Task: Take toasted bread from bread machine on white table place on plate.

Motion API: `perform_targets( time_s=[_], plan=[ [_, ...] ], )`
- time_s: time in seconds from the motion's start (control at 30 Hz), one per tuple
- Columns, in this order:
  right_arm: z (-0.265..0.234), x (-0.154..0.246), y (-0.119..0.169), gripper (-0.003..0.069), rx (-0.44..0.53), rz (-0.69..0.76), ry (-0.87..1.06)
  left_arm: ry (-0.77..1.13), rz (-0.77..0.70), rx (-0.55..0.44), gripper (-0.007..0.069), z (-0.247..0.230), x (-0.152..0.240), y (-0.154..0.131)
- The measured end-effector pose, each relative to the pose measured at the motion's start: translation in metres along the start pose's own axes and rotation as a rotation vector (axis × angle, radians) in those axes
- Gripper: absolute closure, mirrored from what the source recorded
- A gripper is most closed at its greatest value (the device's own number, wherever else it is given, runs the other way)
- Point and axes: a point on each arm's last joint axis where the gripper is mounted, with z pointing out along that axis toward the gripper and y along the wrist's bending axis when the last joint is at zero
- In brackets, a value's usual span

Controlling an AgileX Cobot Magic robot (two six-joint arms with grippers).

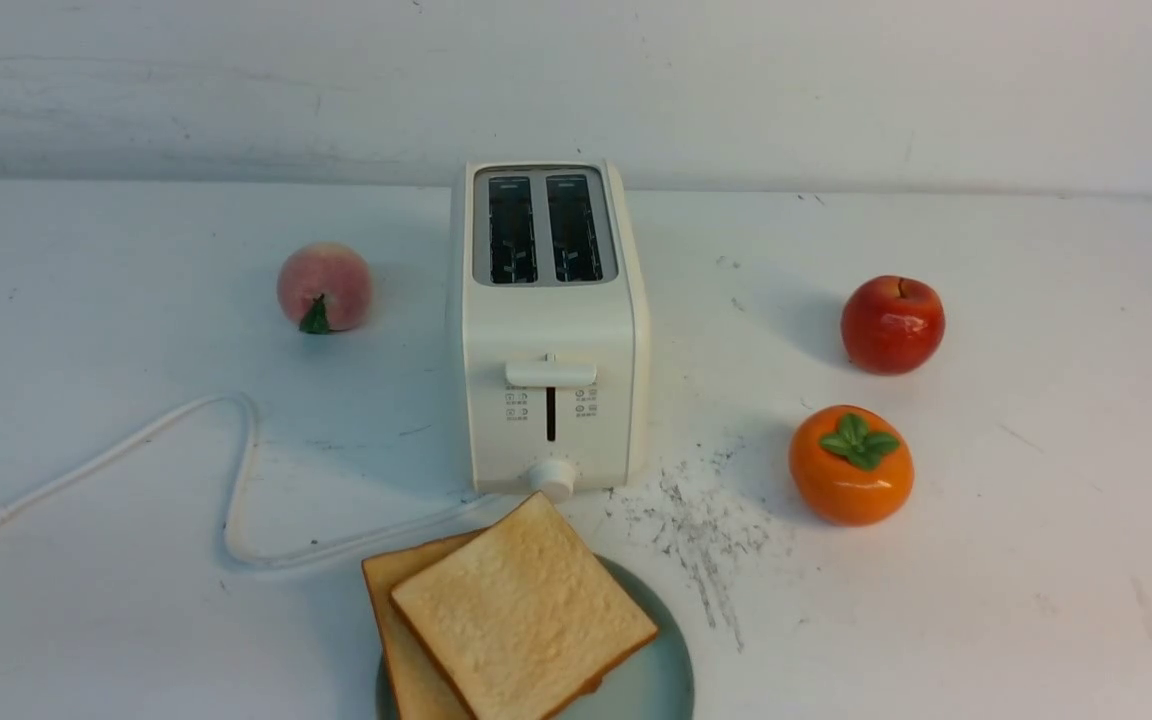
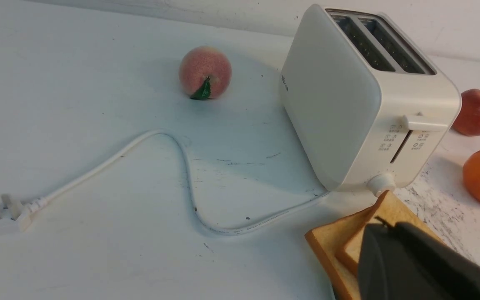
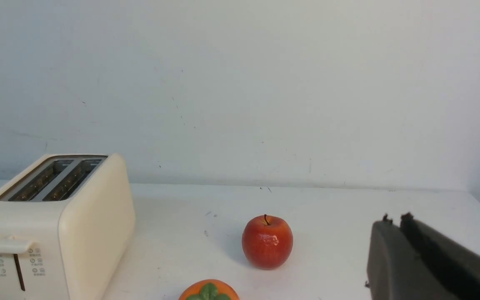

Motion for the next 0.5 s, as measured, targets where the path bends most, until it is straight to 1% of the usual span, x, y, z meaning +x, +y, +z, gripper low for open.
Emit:
perform_targets(
  time_s=[0.33,0.43,0.5],
  plan=[
    [0.0000,0.0001,0.0000,0.0615,0.000,0.000,0.001,0.019,0.000,-0.010,0.0624,0.0000,0.0017,0.0009],
    [0.0000,0.0001,0.0000,0.0610,0.000,0.000,0.001,0.014,0.004,-0.001,0.0622,0.0000,0.0018,0.0002],
    [0.0000,0.0001,0.0000,0.0608,0.000,0.000,0.001,-0.015,0.048,0.029,0.0622,-0.0015,0.0027,-0.0013]
  ],
)
